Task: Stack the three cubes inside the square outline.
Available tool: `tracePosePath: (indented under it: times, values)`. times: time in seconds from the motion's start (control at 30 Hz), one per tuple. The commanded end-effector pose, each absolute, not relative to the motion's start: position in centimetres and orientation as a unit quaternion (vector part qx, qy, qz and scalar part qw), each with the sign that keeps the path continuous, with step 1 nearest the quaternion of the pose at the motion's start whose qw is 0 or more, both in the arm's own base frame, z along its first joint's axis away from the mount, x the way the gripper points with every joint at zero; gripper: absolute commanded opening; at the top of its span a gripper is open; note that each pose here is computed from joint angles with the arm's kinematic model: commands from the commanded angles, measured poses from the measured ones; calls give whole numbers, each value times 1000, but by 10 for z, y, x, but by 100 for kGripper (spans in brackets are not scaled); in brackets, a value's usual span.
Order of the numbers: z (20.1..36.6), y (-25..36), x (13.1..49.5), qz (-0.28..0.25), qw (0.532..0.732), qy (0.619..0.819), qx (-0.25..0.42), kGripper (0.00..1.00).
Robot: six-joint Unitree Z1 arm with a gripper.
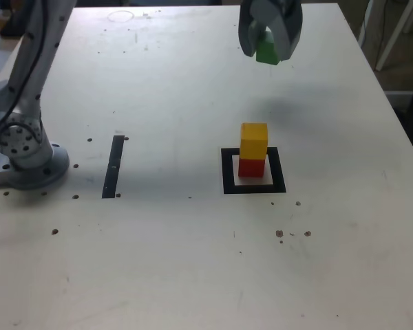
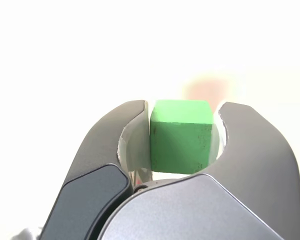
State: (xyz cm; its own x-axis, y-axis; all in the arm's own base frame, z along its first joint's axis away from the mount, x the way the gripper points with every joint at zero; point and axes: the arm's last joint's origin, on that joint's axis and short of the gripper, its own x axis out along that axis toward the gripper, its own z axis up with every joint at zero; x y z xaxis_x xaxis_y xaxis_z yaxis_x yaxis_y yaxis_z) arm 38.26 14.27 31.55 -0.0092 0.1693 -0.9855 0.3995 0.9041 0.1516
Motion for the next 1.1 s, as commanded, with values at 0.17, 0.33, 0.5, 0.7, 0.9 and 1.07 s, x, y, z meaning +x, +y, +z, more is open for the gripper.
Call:
tracePosePath:
  times: [0.17, 0.33, 0.5, 0.7, 0.9, 1.07]
  values:
    - [329, 103, 360, -72, 680, 708, 179, 32]
    - [331, 75, 348, -50, 680, 715, 156, 32]
    - [334, 45, 342, -35, 682, 717, 140, 32]
    - [334, 10, 341, -32, 688, 715, 120, 32]
    - [331, -10, 344, -44, 692, 713, 100, 32]
    - [324, -16, 350, -54, 689, 718, 87, 32]
